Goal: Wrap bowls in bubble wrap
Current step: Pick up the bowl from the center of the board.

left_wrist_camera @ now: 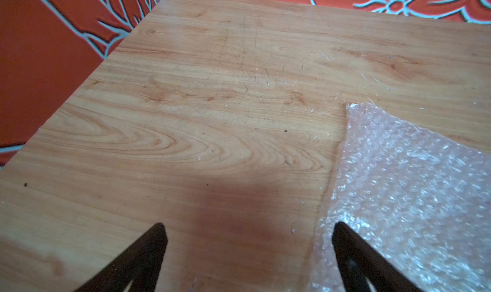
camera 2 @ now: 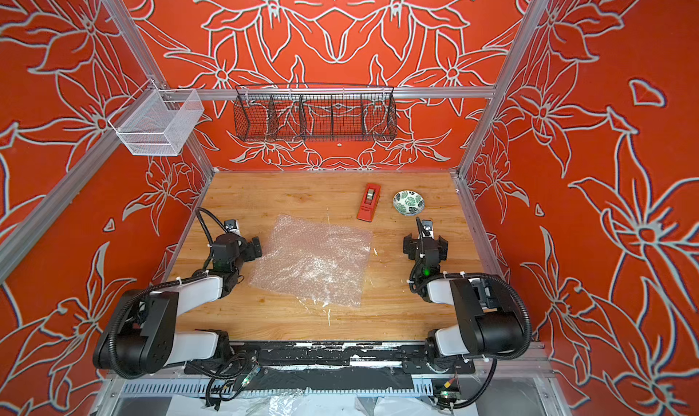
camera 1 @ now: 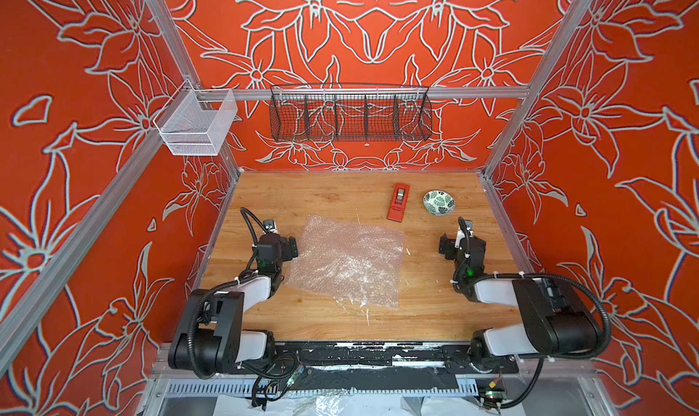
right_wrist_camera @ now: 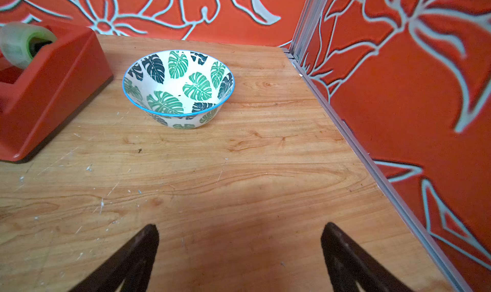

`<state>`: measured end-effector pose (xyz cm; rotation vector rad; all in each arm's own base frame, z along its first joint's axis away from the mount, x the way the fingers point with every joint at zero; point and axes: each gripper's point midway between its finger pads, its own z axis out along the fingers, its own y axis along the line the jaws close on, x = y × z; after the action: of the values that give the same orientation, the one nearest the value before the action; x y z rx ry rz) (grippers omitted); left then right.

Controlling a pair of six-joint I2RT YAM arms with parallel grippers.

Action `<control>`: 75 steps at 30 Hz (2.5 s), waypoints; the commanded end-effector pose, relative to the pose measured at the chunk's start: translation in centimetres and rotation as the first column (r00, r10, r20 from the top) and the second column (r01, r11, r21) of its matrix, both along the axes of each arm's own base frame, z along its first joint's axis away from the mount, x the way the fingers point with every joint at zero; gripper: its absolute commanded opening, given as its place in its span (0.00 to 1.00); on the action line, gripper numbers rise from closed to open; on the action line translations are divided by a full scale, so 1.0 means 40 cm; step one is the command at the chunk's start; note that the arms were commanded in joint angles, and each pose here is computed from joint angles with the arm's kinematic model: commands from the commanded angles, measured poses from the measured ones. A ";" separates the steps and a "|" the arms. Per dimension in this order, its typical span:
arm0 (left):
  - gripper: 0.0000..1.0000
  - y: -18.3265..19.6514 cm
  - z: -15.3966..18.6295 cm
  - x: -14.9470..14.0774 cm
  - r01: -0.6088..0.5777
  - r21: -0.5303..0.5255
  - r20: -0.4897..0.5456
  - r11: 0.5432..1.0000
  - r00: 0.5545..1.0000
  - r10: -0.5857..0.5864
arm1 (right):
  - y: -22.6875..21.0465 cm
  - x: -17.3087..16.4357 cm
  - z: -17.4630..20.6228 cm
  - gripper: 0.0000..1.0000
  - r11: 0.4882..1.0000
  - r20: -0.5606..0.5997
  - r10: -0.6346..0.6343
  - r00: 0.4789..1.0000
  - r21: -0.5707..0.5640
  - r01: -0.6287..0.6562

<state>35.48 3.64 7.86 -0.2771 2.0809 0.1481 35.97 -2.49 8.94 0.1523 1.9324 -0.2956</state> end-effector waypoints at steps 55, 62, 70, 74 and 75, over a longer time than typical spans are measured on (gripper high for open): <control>0.97 -0.166 0.223 -0.059 0.043 -0.395 -0.103 0.917 0.991 -0.091 | 0.038 0.045 0.151 0.92 0.851 -0.319 -0.158 0.934 0.436 0.293; 0.97 -0.175 0.231 -0.108 0.067 -0.439 -0.049 0.896 0.994 -0.099 | 0.006 0.158 0.072 0.85 0.772 -0.439 -0.133 0.889 0.517 0.370; 0.97 -0.154 0.210 -0.154 0.027 -0.424 -0.071 0.905 0.996 -0.062 | 0.011 0.308 0.009 0.81 0.735 -0.460 -0.042 0.887 0.587 0.339; 0.97 -0.149 0.192 -0.161 0.002 -0.416 -0.110 0.909 0.993 -0.053 | 0.021 0.353 -0.039 0.73 0.714 -0.502 -0.012 0.865 0.601 0.359; 0.97 -0.149 0.187 -0.161 -0.006 -0.417 -0.122 0.909 0.991 -0.050 | 0.022 0.361 -0.052 0.71 0.710 -0.515 -0.012 0.857 0.599 0.370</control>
<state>29.55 -2.51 16.16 -0.4828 2.1923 -0.3261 50.12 -2.21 7.72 0.8234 2.4109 0.2507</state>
